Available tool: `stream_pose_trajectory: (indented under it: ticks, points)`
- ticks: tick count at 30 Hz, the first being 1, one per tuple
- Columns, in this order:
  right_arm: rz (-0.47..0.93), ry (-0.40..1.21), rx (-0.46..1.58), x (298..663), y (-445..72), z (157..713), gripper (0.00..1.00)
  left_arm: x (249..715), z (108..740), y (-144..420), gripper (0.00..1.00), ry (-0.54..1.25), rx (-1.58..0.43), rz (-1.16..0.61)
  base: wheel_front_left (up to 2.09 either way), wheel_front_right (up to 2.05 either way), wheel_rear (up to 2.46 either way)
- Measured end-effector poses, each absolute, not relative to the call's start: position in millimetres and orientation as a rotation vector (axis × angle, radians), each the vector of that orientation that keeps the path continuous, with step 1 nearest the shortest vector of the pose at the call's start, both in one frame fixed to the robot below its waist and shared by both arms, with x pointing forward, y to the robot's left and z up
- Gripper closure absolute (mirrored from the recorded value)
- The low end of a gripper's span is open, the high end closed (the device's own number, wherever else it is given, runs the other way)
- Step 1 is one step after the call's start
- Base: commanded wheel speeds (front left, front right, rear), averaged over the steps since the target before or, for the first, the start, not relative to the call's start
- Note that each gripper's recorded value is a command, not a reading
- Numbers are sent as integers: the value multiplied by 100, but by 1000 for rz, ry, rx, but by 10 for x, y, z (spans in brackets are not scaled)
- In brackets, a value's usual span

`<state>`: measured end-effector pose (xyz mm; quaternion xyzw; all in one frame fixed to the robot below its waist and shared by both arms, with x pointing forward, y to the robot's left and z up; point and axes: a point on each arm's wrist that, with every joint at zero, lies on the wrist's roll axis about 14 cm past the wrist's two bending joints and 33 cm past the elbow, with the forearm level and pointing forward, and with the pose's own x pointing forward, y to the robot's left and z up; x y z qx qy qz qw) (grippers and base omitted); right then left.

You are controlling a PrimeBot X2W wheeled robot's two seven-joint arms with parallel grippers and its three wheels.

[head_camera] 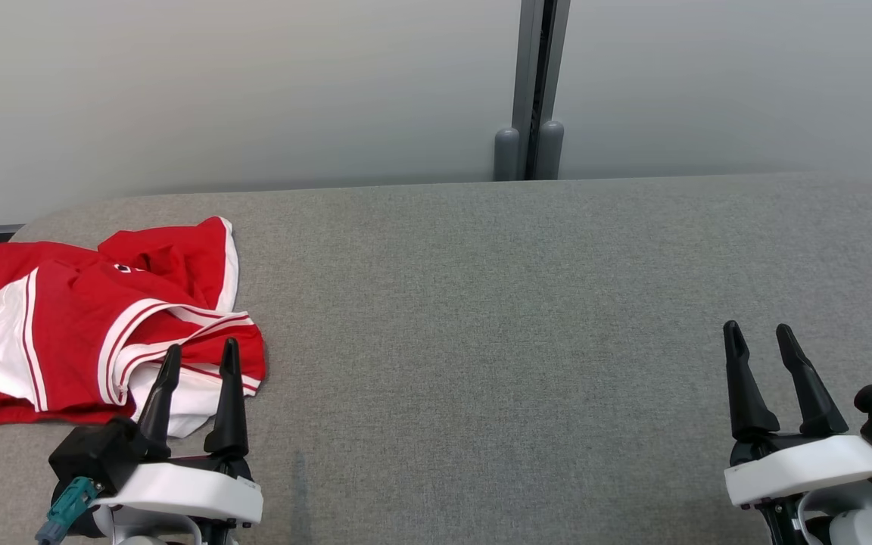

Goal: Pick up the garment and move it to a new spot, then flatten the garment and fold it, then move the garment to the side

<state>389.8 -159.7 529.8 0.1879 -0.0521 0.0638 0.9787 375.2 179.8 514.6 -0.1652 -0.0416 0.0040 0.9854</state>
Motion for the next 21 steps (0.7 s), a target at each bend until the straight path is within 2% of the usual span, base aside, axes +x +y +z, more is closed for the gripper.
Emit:
stream_pose_trajectory:
  ticks: [21]
  points:
    - [160, -125, 228, 3910, -1523, 5276, 0, 3751, 5136, 1761, 0, -95, -188, -6, 0, 0, 0]
